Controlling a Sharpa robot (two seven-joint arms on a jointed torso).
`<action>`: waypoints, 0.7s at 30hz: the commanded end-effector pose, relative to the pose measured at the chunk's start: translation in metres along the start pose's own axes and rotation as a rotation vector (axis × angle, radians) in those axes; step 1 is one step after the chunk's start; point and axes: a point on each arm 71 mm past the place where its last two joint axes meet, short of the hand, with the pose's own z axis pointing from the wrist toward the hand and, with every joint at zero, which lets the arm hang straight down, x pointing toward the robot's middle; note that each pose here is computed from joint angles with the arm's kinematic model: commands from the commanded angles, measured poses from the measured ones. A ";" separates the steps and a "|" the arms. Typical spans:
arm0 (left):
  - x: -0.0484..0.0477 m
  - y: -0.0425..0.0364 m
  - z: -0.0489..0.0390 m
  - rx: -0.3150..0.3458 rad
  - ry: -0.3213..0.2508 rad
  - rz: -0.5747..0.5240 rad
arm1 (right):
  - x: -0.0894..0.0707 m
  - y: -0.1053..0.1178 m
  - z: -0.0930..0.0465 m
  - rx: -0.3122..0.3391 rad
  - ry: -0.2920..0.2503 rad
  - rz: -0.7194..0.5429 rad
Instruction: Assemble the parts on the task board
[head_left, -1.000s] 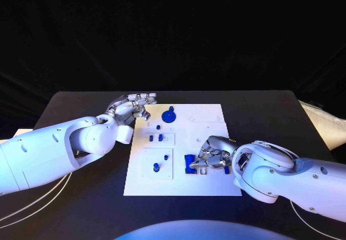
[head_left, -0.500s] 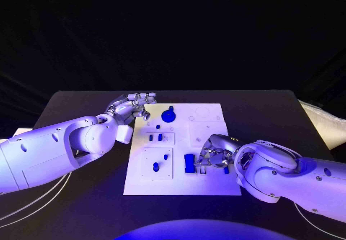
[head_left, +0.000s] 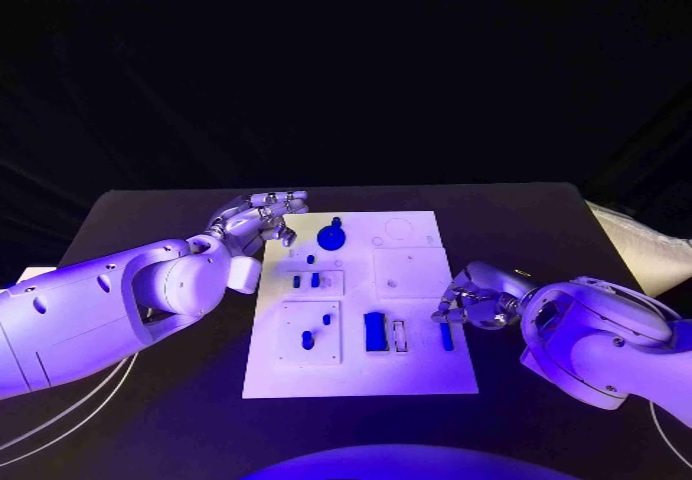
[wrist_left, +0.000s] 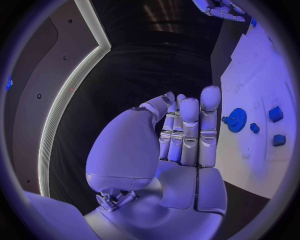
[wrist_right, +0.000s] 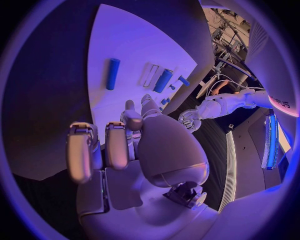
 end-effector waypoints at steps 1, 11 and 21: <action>0.0035 -0.0005 0.0002 0.008 0.025 0.000 | 0.000 -0.005 -0.003 -0.009 0.029 -0.044; 0.0043 -0.0006 0.0003 0.011 0.030 0.008 | -0.001 -0.019 -0.002 0.034 0.015 -0.162; 0.0039 -0.0007 0.0001 0.011 0.031 0.009 | 0.010 -0.020 0.004 0.040 0.041 -0.200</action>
